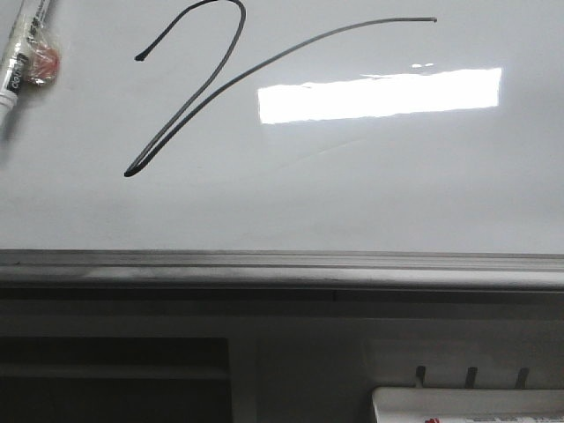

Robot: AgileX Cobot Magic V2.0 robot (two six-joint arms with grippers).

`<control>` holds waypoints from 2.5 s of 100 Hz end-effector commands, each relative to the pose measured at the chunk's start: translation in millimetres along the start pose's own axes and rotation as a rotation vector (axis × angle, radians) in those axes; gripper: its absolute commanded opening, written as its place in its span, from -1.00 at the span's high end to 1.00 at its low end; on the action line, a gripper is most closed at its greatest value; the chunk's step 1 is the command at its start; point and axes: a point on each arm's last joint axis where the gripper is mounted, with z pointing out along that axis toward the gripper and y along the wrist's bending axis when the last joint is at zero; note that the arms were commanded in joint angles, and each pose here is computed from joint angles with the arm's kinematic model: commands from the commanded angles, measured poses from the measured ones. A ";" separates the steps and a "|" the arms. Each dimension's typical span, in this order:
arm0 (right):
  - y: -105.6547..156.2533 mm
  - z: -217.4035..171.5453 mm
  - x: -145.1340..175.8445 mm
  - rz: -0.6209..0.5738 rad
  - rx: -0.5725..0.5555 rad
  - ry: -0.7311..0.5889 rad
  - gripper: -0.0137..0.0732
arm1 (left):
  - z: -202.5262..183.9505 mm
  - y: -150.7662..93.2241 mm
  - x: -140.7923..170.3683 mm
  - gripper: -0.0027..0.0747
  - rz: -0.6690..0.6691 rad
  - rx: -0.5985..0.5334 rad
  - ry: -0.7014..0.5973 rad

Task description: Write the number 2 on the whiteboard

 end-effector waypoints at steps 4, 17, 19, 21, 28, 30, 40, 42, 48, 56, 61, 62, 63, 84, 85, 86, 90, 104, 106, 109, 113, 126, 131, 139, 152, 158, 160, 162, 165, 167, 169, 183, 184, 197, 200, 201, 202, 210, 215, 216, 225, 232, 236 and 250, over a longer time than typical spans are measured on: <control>1.9 0.3 -7.8 0.002 -0.021 -0.020 0.85 | -1.7 9.2 8.3 0.98 -0.013 -0.164 -0.169; 1.9 0.3 -7.8 0.002 -0.021 -0.020 0.85 | 3.9 8.1 43.9 0.98 -0.118 -0.217 -0.124; 1.9 0.3 -7.8 0.002 -0.021 -0.020 0.85 | 4.5 7.0 48.0 0.98 -0.127 -0.207 -0.073; 1.9 0.3 -7.8 0.002 -0.021 -0.020 0.85 | 4.8 5.7 52.5 0.98 -0.128 -0.197 -0.017; 1.6 0.3 -7.7 0.002 -0.018 -0.019 0.85 | 4.9 3.7 60.4 0.98 -0.134 -0.185 0.073; 1.6 0.3 -7.7 0.002 -0.018 -0.019 0.85 | 4.8 3.0 62.5 0.98 -0.137 -0.179 0.097; 1.6 0.3 -7.7 0.002 -0.018 -0.019 0.85 | 3.8 0.1 71.4 0.98 -0.143 -0.154 0.198; 1.6 0.3 -7.7 0.002 -0.018 -0.019 0.85 | 3.6 -0.4 72.7 0.98 -0.145 -0.151 0.212; 1.6 0.3 -7.7 0.002 -0.018 -0.019 0.85 | 3.1 -1.9 75.4 0.98 -0.169 -0.140 0.243; 1.6 0.3 -7.7 0.002 -0.018 -0.019 0.85 | 3.1 -3.7 76.4 0.98 -0.225 -0.128 0.251; 1.6 0.3 -7.7 0.002 -0.018 -0.019 0.85 | 3.1 -4.7 76.6 0.98 -0.264 -0.122 0.253; 1.6 0.3 -7.7 0.002 -0.018 -0.019 0.85 | 3.1 -4.8 76.6 0.98 -0.269 -0.122 0.253; 1.6 0.3 -7.7 0.002 -0.018 -0.019 0.85 | 3.1 -4.8 76.6 0.98 -0.268 -0.122 0.253; 1.4 0.3 -7.6 0.002 -0.016 -0.018 0.85 | 3.2 -4.6 76.3 0.98 -0.268 -0.123 0.249; 1.4 0.3 -7.6 0.002 -0.016 -0.018 0.85 | 3.2 -4.6 76.3 0.98 -0.268 -0.123 0.249; 1.4 0.3 -7.6 0.002 -0.016 -0.018 0.85 | 3.2 -4.6 76.3 0.98 -0.268 -0.123 0.249; 1.4 0.3 -7.6 0.002 -0.016 -0.018 0.85 | 3.2 -4.6 76.3 0.98 -0.268 -0.123 0.249; 1.4 0.3 -7.6 0.002 -0.016 -0.018 0.85 | 3.2 -4.6 76.3 0.98 -0.268 -0.123 0.249; 1.4 0.3 -7.6 0.002 -0.016 -0.018 0.85 | 3.2 -4.6 76.3 0.98 -0.268 -0.123 0.249; 1.4 0.3 -7.6 0.002 -0.016 -0.018 0.85 | 3.2 -4.6 76.3 0.98 -0.268 -0.123 0.249; 1.4 0.3 -7.6 0.002 -0.016 -0.018 0.85 | 3.2 -4.6 76.3 0.98 -0.268 -0.123 0.249; 1.4 0.3 -7.6 0.002 -0.016 -0.018 0.85 | 3.2 -4.6 76.3 0.98 -0.268 -0.123 0.249; 1.4 0.3 -7.6 0.002 -0.016 -0.018 0.85 | 3.2 -4.6 76.3 0.98 -0.268 -0.123 0.249; 1.3 0.4 -6.9 0.001 -0.014 -0.015 0.85 | 3.2 -4.6 76.3 0.98 -0.268 -0.123 0.249; -16.2 -1.2 -0.5 0.005 0.179 0.054 0.85 | 3.2 -4.6 76.3 0.98 -0.268 -0.123 0.249; -20.1 -2.0 1.6 0.002 0.224 0.073 0.85 | 3.2 -4.6 76.3 0.98 -0.268 -0.123 0.249; -20.1 -1.9 2.4 0.001 0.224 0.075 0.85 | 3.2 -4.6 76.3 0.98 -0.268 -0.123 0.249; -19.8 -1.8 3.0 0.001 0.222 0.076 0.85 | 3.2 -4.6 76.3 0.98 -0.268 -0.123 0.249; -19.8 -1.7 3.6 0.000 0.222 0.078 0.85 | 3.2 -4.6 76.3 0.98 -0.268 -0.123 0.249; -19.6 -1.6 3.6 0.000 0.220 0.077 0.85 | 3.2 -4.6 76.3 0.98 -0.268 -0.123 0.249; -19.3 -1.3 3.6 -0.001 0.217 0.078 0.85 | 3.2 -4.6 76.3 0.98 -0.268 -0.123 0.249; -15.4 -0.5 2.2 -0.026 0.173 0.064 0.85 | 3.2 -4.6 76.3 0.98 -0.268 -0.123 0.249; -15.2 -0.4 2.7 -0.029 0.170 0.065 0.85 | 3.2 -4.6 76.3 0.98 -0.268 -0.123 0.249; -13.4 1.2 13.5 -0.034 0.160 0.091 0.85 | 3.2 -4.6 76.3 0.98 -0.268 -0.123 0.249; -12.9 1.7 18.9 -0.019 0.160 0.095 0.85 | 3.2 -4.6 76.3 0.98 -0.268 -0.123 0.249; -12.5 1.9 19.8 -0.017 0.158 0.093 0.85 | 3.2 -4.6 76.3 0.98 -0.268 -0.123 0.249; -12.5 2.3 20.5 -0.013 0.162 0.087 0.85 | 3.2 -4.6 76.3 0.98 -0.268 -0.123 0.249; -9.4 5.8 31.8 -0.043 0.159 0.043 0.85 | 3.2 -4.6 76.3 0.98 -0.268 -0.123 0.249; -7.0 7.7 36.4 -0.061 0.154 0.011 0.85 | 3.2 -4.6 76.3 0.98 -0.268 -0.123 0.249; -7.2 7.7 35.8 -0.061 0.161 -0.004 0.85 | 3.2 -4.6 76.3 0.98 -0.268 -0.123 0.249; -4.0 9.8 40.6 -0.059 0.162 0.010 0.85 | 3.2 -4.6 76.3 0.98 -0.268 -0.123 0.249; -3.4 10.0 47.4 -0.049 0.181 0.086 0.85 | 3.2 -4.6 76.3 0.98 -0.268 -0.123 0.249; -2.5 9.7 51.7 -0.047 0.182 0.129 0.85 | 3.2 -4.6 76.3 0.98 -0.268 -0.123 0.249; -7.6 7.5 58.6 -0.042 0.281 0.201 0.85 | 3.2 -4.6 76.3 0.98 -0.268 -0.123 0.249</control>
